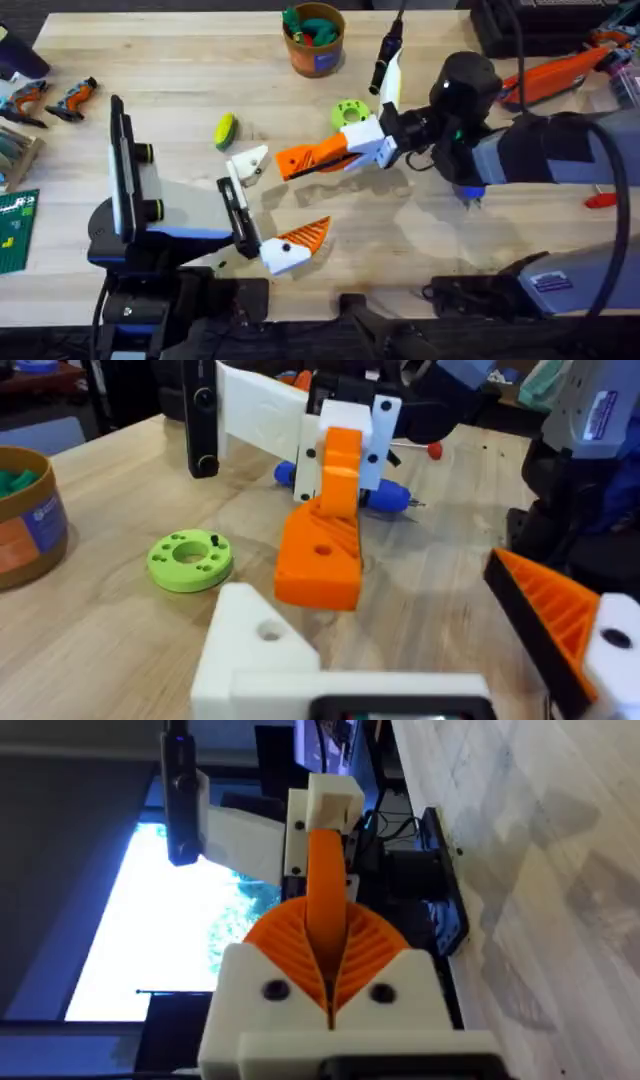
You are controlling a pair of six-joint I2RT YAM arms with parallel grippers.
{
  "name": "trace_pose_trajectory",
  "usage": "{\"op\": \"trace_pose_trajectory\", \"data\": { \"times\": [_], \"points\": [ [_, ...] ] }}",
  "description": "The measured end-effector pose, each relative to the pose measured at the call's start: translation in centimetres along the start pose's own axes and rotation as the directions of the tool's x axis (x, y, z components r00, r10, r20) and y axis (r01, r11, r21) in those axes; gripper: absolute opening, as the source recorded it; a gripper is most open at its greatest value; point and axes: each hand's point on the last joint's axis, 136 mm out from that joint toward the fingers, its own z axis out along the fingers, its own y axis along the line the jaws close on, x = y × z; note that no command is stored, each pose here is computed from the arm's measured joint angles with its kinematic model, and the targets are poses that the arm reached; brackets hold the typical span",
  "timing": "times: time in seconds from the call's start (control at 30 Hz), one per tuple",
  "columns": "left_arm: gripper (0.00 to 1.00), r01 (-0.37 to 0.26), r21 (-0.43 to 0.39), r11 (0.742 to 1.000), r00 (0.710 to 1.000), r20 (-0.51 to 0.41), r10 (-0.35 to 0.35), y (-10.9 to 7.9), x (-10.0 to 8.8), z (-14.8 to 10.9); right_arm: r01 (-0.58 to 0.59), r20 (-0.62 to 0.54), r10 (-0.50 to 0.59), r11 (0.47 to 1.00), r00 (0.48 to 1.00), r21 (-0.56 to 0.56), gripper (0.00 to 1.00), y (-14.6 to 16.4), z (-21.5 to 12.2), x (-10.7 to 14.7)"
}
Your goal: Pick up the gripper from the table and insert it into the empty holder that is missing its gripper. Then pick up a screw, insert it into the mounting hole, and use the screwdriver to tighten it. Finally, clean up the table by picking up the vegetable and placing it into the bucket.
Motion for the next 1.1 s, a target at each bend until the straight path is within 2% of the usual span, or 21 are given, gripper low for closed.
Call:
{"op": "trace_pose_trajectory", "data": {
  "times": [0.5,0.97,1.1],
  "points": [
    [0.985,0.0,0.0,1.0,1.0,0.0,0.0,0.0,0.0,0.0,-0.014,-0.113,0.012,1.0,0.994,-0.019,0.016,0.1,0.4,2.1],
    [0.986,0.0,0.0,1.0,1.0,0.0,0.0,0.0,0.0,0.0,-0.019,-0.05,0.019,1.0,0.999,0.001,0.016,-0.3,1.2,1.1],
    [0.985,0.0,0.0,1.0,1.0,0.0,0.0,0.0,0.0,0.0,-0.047,-0.04,0.047,0.999,0.998,0.008,0.016,-1.3,1.3,0.8]
  ]
}}
